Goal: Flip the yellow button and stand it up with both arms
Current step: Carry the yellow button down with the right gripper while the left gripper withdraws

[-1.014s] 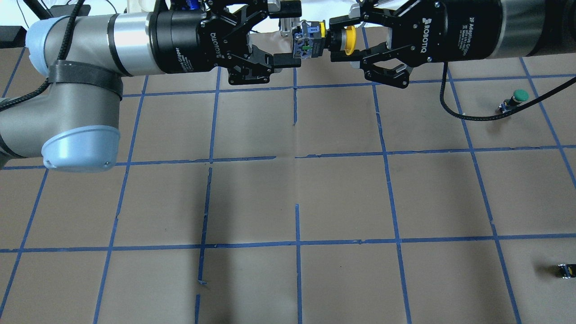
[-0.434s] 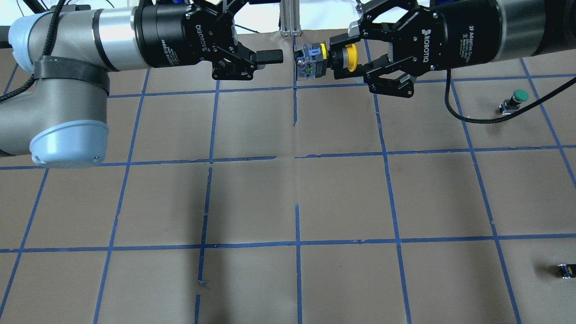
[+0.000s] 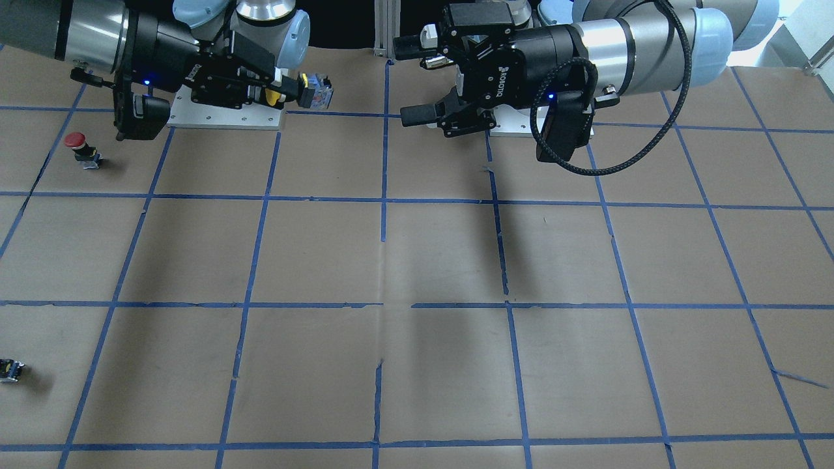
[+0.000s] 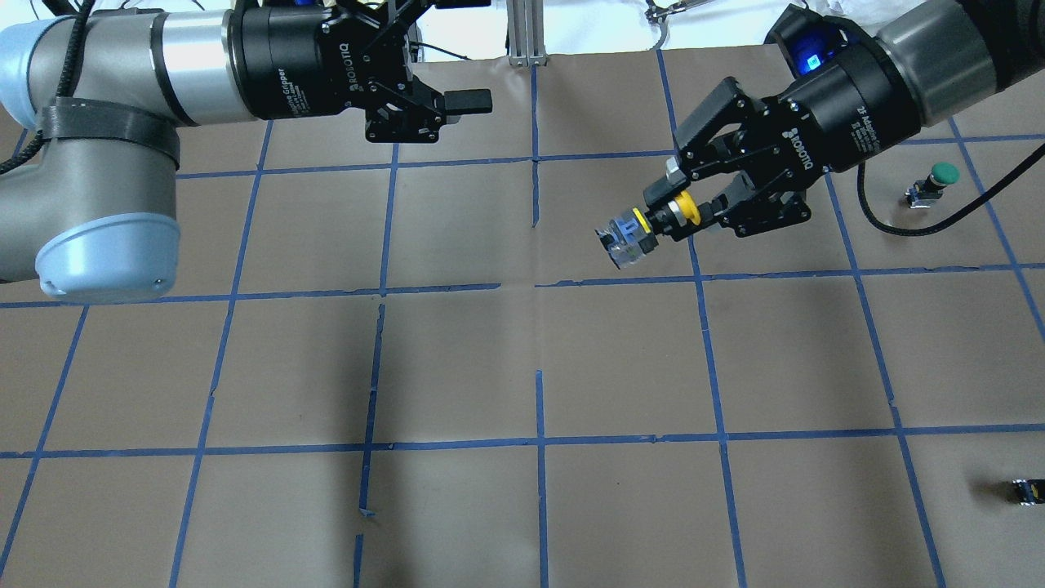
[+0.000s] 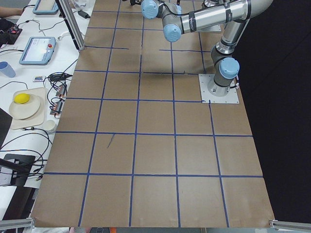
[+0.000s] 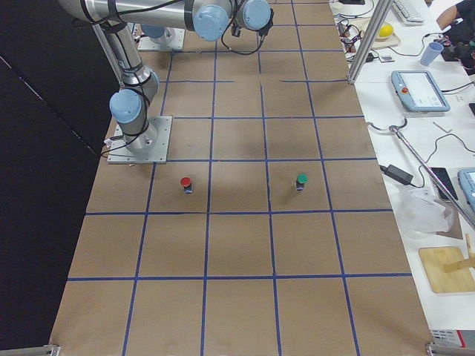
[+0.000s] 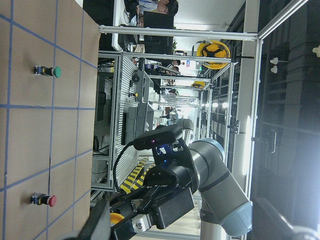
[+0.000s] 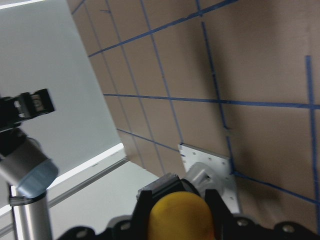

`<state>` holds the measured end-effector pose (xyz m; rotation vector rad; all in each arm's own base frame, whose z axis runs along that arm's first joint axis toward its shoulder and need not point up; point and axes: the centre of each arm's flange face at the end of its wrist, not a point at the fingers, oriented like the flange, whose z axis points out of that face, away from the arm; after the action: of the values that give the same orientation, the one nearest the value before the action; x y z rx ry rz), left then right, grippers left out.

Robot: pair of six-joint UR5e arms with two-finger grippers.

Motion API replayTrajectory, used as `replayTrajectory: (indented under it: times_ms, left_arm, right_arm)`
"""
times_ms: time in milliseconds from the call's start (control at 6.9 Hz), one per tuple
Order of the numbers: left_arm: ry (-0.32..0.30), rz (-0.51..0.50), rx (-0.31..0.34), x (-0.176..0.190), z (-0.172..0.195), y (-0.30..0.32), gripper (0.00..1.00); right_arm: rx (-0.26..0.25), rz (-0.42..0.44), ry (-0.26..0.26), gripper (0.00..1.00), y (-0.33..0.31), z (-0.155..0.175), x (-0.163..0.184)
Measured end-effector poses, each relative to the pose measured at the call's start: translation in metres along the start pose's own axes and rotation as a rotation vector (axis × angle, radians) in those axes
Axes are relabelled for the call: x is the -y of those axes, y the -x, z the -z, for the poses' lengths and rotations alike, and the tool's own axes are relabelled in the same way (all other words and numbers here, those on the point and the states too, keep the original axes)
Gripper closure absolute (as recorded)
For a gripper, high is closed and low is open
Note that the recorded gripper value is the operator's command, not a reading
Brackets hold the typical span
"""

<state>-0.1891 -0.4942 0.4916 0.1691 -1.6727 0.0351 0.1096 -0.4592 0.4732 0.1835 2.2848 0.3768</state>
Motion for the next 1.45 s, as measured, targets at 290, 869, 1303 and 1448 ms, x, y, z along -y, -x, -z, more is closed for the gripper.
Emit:
replayTrajectory:
  times_ms: [290, 869, 1303, 1448]
  left_arm:
    - [-0.050, -0.001, 0.131, 0.005, 0.001, 0.016, 0.00]
    - [-0.197, -0.030, 0.509, 0.021, 0.013, 0.035, 0.00]
    - [-0.304, -0.031, 0.974, 0.040, 0.031, 0.064, 0.00]
    - [-0.305, -0.047, 1.106, 0.041, 0.038, 0.069, 0.00]
  right_arm:
    - [-0.327, -0.102, -0.066, 0.98, -0.040, 0.004, 0.017]
    - [-0.618, -0.422, -0.242, 1.00, -0.139, 0.006, 0.068]
    - [-0.773, -0.471, -0.324, 1.00, -0.220, 0.053, 0.096]
    - [-0.813, -0.465, -0.358, 1.00, -0.249, 0.070, 0.104]
